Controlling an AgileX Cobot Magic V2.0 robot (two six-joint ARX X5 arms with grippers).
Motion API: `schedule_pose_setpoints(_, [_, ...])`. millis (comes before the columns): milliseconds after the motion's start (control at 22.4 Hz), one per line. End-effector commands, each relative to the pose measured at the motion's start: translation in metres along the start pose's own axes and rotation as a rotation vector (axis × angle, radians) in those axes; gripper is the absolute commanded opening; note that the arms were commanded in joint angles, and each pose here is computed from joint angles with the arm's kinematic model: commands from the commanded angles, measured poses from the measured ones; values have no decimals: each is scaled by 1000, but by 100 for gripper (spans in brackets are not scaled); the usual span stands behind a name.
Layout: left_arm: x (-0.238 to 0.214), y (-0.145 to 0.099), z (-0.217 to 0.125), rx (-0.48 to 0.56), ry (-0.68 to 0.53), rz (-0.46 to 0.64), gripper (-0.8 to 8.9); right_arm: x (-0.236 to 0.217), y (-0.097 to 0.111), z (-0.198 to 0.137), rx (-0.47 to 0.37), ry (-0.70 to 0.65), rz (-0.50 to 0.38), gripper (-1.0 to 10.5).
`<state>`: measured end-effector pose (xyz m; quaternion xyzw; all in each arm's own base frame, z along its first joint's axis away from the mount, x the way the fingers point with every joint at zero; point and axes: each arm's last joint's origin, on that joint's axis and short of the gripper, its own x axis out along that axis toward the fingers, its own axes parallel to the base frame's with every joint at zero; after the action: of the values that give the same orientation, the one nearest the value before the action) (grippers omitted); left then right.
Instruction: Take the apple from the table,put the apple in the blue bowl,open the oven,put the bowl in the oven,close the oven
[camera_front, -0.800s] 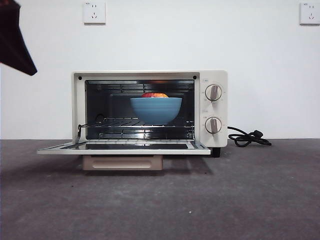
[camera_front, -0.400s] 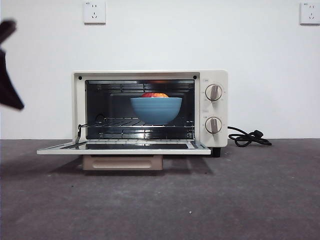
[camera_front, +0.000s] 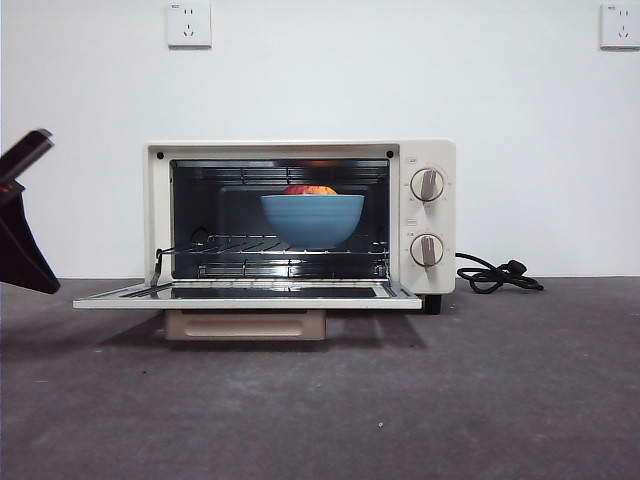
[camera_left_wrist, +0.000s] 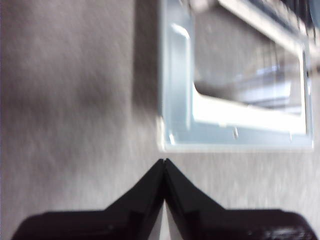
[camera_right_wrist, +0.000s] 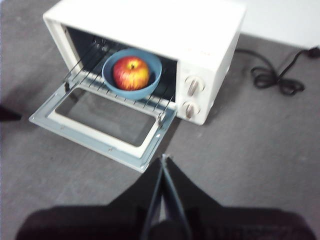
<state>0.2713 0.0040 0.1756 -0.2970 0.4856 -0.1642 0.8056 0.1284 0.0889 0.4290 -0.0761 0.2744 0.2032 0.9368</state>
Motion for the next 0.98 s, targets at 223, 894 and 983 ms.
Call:
schedule_pose_setpoints(223, [14, 13, -5, -59, 58, 21, -9, 14, 2, -19, 45, 42, 11, -8])
schedule_pose_setpoints(894, [47, 11, 0, -165, 65, -81, -8, 14, 3, -14, 87, -5, 59, -8])
schedule_pose_setpoints(983, [48, 6, 2, -176, 66, -132, -8, 14, 3, -14, 96, -4, 59, -8])
